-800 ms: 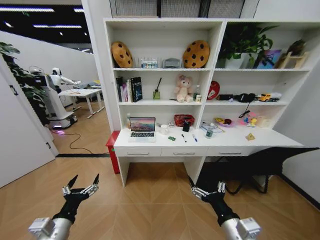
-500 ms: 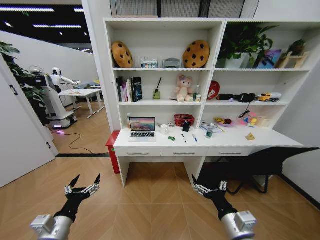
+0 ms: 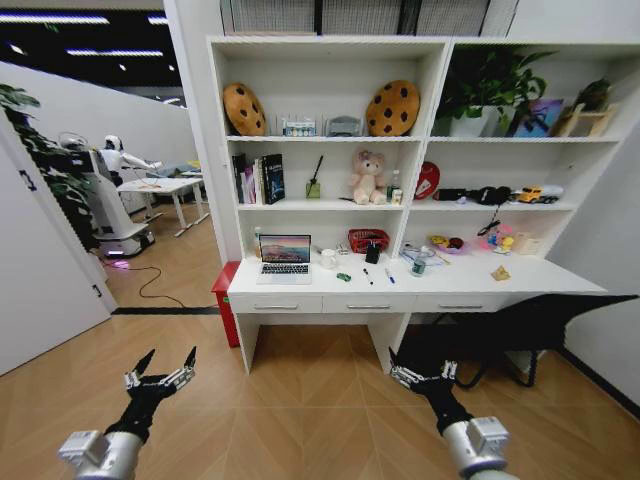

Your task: Organize the objects on the table.

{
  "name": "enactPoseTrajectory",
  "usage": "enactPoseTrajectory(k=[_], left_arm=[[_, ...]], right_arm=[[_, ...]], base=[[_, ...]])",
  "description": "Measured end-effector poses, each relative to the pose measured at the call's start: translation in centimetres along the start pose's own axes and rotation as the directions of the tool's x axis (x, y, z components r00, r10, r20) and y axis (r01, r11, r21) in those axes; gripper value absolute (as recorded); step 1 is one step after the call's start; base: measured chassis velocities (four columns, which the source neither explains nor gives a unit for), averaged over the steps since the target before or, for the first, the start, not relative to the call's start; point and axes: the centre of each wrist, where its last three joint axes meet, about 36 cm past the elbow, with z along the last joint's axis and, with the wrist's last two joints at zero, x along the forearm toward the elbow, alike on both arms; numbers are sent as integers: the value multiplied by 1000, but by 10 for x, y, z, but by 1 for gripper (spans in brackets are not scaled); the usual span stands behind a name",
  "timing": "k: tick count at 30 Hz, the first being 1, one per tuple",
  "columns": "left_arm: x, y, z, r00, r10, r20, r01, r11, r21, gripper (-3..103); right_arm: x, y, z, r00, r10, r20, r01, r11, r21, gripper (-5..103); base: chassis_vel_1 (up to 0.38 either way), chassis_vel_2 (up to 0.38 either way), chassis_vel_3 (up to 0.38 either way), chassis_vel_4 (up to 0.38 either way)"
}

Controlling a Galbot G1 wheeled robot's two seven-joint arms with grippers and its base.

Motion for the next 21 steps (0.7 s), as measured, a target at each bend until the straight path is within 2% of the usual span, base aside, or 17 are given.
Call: enactPoseTrajectory(k=[21], left_arm=[[-4,-8,-8,1000,-4,23,4,1000,7,100]], right_arm=[[-6,-3,-9,1000,24,-8,-24,1000,10,100]], base=[[0,0,0,0]])
